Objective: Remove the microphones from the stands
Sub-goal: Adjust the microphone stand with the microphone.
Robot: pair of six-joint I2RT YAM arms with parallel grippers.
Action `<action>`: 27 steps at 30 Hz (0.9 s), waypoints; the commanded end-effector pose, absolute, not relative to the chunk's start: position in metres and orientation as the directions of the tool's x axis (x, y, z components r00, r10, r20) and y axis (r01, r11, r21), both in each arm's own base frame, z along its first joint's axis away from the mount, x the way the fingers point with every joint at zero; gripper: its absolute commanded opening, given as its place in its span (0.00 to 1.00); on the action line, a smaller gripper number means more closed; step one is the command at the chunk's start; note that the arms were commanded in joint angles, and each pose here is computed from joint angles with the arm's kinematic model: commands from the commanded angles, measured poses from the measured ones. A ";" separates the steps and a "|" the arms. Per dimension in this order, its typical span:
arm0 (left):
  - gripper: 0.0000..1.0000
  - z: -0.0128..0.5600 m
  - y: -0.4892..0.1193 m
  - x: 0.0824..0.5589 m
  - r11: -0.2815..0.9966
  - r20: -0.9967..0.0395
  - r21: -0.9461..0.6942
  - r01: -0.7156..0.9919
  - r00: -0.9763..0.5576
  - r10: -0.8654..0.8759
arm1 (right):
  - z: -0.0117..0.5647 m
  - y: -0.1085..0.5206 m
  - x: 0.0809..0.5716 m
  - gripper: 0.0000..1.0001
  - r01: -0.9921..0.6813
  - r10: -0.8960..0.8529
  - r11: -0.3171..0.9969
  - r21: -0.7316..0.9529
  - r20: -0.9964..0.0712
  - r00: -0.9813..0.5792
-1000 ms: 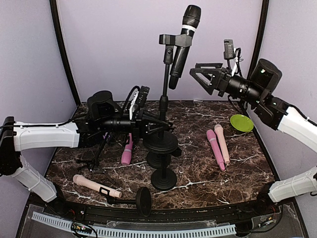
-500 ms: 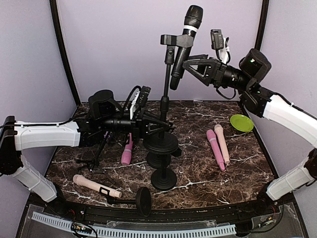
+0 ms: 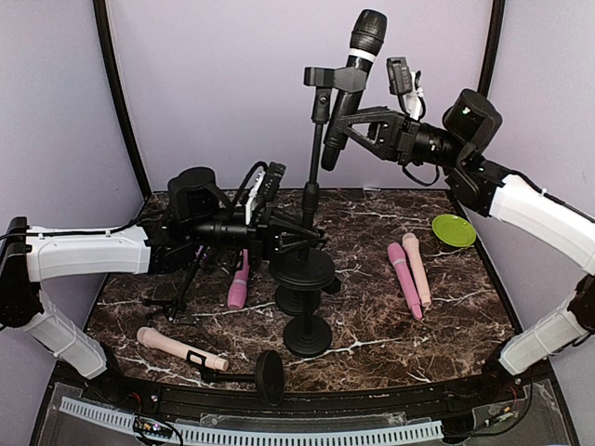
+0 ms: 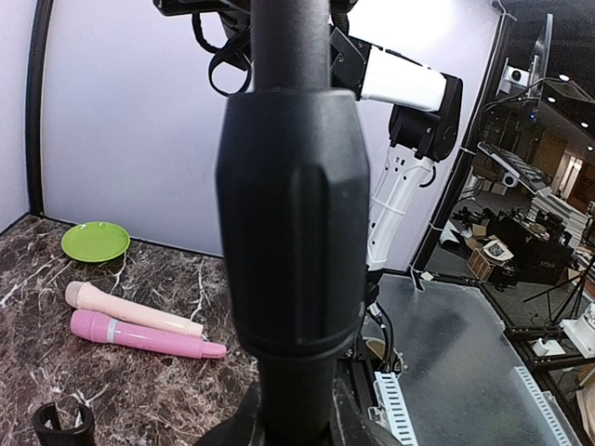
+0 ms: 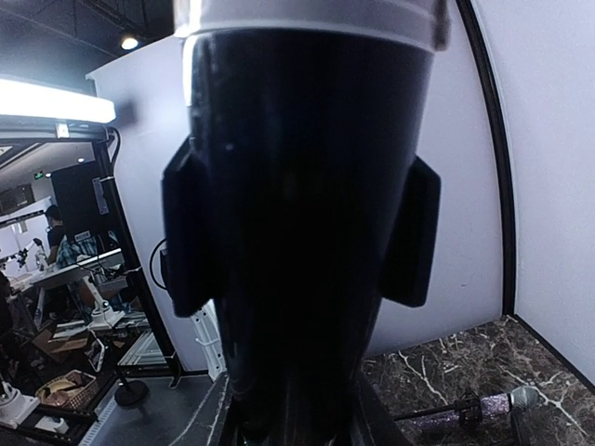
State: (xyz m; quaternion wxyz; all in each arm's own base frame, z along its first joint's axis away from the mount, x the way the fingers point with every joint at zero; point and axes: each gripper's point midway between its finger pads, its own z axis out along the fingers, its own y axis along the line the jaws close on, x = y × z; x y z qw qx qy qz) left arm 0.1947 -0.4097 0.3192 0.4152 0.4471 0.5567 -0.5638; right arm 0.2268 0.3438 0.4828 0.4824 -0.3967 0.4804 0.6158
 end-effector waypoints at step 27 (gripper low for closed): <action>0.00 0.369 -0.392 0.185 -0.045 -0.991 -0.123 0.991 -0.125 -0.053 | 0.442 0.318 0.215 0.69 -0.974 0.056 0.110 0.200 -0.979 -0.195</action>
